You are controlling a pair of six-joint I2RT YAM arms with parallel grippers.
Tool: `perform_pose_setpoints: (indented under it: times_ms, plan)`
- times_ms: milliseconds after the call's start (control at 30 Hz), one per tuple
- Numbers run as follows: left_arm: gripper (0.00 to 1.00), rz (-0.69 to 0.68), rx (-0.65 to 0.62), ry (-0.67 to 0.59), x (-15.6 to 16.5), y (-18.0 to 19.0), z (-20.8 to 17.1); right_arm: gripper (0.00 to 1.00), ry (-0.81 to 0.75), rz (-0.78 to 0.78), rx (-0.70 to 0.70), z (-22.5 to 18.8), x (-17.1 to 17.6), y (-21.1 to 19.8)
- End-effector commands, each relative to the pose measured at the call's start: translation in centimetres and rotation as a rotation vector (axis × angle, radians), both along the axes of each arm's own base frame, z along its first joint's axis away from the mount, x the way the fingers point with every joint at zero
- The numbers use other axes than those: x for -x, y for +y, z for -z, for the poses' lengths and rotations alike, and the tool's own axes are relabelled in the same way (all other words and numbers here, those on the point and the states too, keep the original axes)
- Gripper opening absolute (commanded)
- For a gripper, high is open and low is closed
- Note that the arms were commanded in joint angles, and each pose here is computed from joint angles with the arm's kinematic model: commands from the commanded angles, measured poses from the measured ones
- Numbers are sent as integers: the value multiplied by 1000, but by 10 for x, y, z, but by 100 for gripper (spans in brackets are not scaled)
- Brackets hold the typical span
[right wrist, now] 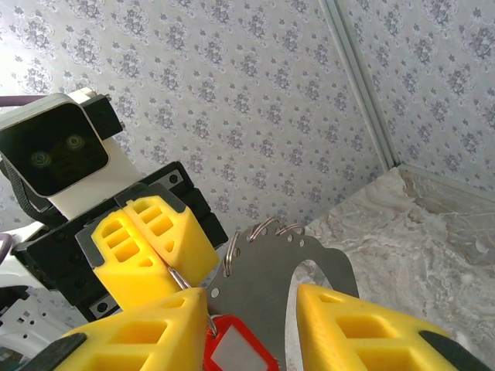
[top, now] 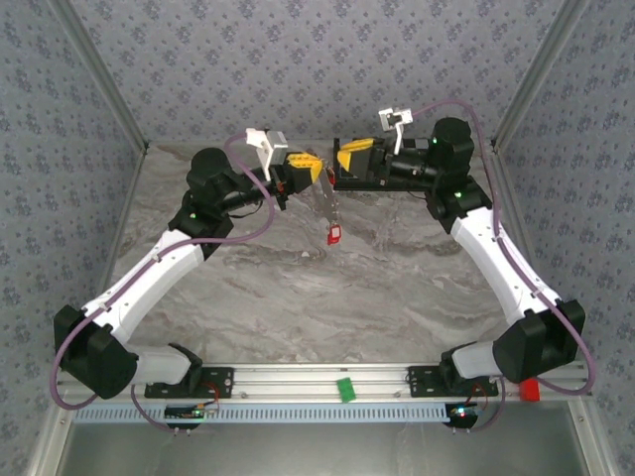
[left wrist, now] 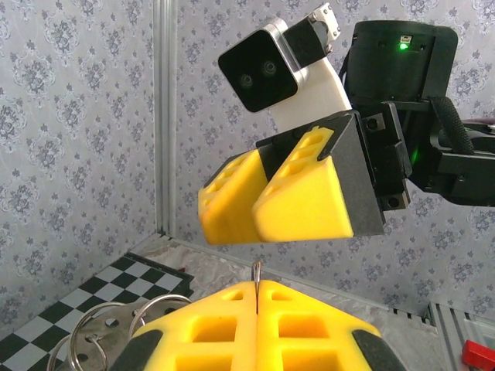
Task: Put the keys on the keyring
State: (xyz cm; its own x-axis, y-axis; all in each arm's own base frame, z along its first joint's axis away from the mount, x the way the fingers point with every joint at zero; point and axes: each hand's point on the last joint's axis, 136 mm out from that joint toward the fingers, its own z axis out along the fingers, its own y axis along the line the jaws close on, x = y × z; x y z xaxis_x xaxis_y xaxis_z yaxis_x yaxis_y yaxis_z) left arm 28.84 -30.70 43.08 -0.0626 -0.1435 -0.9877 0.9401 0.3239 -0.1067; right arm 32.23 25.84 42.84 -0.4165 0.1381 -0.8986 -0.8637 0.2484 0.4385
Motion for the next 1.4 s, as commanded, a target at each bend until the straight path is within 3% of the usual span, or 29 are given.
perform_pose_setpoints:
  times_ms: [0, 233, 533, 933, 1000, 1067, 1100, 1367]
  plan:
    - [0, 2, 63, -81, 6, 5, -34, 36, 1, -50, -23, -2, 6, 6]
    - [0, -2, 57, -76, 6, 5, -33, 34, 16, -90, -25, 1, 10, 15]
    - [0, -12, 58, -77, 5, 6, -33, 14, 37, -113, -12, 6, 11, 18]
    - [0, -34, 59, -74, 0, 8, -33, 2, 56, -113, -6, 10, 13, 15]
    - [0, -35, 62, -75, 0, 9, -34, 5, 55, -97, -8, 10, 11, 12]
    - [0, -34, 66, -74, 0, 9, -35, 28, 45, -71, -22, 7, 8, 9]
    - [0, -32, 66, -73, 0, 8, -34, 31, 37, -66, -33, 5, 7, 8]
    - [0, -24, 70, -67, -1, 6, -34, 40, 34, -102, -117, -6, 7, 10]
